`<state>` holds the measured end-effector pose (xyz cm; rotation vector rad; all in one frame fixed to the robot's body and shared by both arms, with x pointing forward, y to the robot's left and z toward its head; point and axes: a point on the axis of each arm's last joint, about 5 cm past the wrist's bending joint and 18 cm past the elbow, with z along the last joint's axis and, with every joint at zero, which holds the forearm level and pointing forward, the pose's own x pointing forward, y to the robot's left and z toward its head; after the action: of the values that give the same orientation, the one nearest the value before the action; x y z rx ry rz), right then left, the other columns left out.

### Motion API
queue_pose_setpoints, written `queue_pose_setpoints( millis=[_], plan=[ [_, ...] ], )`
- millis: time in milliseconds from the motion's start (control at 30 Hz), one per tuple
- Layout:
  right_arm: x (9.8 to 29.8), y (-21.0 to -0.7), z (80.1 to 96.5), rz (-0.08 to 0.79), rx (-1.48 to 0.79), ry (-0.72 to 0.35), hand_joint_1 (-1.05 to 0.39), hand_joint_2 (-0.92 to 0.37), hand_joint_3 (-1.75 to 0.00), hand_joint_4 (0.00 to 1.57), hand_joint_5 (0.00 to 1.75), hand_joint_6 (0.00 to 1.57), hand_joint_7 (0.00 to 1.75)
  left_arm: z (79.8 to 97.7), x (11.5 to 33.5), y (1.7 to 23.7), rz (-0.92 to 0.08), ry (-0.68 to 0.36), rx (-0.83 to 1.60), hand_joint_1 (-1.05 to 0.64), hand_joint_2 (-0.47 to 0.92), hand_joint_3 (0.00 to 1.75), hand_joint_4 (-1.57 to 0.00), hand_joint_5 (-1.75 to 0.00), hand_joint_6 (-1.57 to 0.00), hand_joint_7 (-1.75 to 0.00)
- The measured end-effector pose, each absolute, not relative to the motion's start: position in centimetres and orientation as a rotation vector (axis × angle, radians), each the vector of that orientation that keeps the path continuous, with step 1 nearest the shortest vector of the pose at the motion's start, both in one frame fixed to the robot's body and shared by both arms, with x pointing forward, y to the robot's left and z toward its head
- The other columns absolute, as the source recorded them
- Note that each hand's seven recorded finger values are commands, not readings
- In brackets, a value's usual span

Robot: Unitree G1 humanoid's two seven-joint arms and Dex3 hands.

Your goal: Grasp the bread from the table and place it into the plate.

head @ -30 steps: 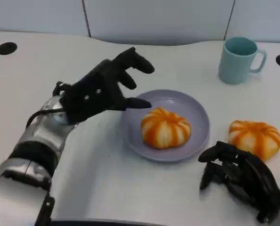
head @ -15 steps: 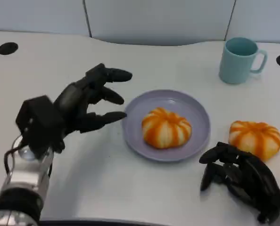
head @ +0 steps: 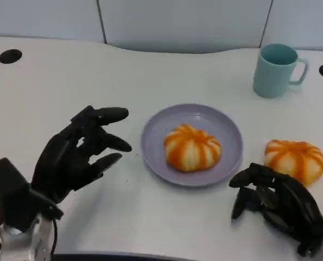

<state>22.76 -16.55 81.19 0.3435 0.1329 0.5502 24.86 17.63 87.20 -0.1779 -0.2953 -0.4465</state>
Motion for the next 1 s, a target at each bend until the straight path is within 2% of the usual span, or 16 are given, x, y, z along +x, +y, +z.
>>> queue_pose_setpoints(
  millis=[233,567,633,667,767,867,1000],
  plan=[
    [22.7,-16.6,81.0,0.552,0.342,0.125,-0.57,-0.92,-0.12,0.64,1.54,0.74,1.0,85.8,22.7,18.3,-0.36,-0.274,-0.292,-0.67,0.92,0.13,-0.39,-1.32,-0.36,-0.81],
    [22.9,-16.6,81.2,0.548,0.342,0.14,-0.59,-0.92,-0.1,0.61,1.52,0.74,1.0,84.0,20.5,18.2,-0.296,-0.208,-0.447,-0.65,0.92,0.13,-0.44,-1.29,-0.46,-0.8],
    [22.9,-16.5,81.3,0.545,0.335,0.139,-0.58,-0.92,-0.1,0.61,1.52,0.73,1.0,83.8,20.2,18.4,-0.284,-0.2,-0.45,-0.66,0.92,0.15,-0.42,-1.38,-0.47,-0.87],
    [22.9,-16.6,81.3,0.543,0.334,0.138,-0.58,-0.92,-0.1,0.61,1.53,0.73,1.0,83.7,20.1,18.5,-0.281,-0.198,-0.449,-0.66,0.92,0.16,-0.39,-1.51,-0.42,-1.02],
    [22.9,-16.6,81.3,0.541,0.332,0.137,-0.58,-0.92,-0.1,0.62,1.53,0.73,1.0,83.7,20.0,18.5,-0.275,-0.189,-0.425,-0.69,0.92,0.16,-0.36,-1.71,-0.31,-1.34],
    [22.9,-16.6,81.3,0.542,0.33,0.136,-0.57,-0.92,-0.1,0.62,1.54,0.73,1.01,83.4,19.9,18.5,-0.254,-0.167,-0.413,-0.71,0.92,0.13,-0.4,-1.74,-0.28,-1.51],
    [22.9,-16.6,81.3,0.542,0.33,0.138,-0.57,-0.92,-0.09,0.61,1.54,0.73,1.02,82.8,19.3,18.6,-0.23,-0.139,-0.421,-0.71,0.92,0.11,-0.42,-1.75,-0.28,-1.57]
  ],
)
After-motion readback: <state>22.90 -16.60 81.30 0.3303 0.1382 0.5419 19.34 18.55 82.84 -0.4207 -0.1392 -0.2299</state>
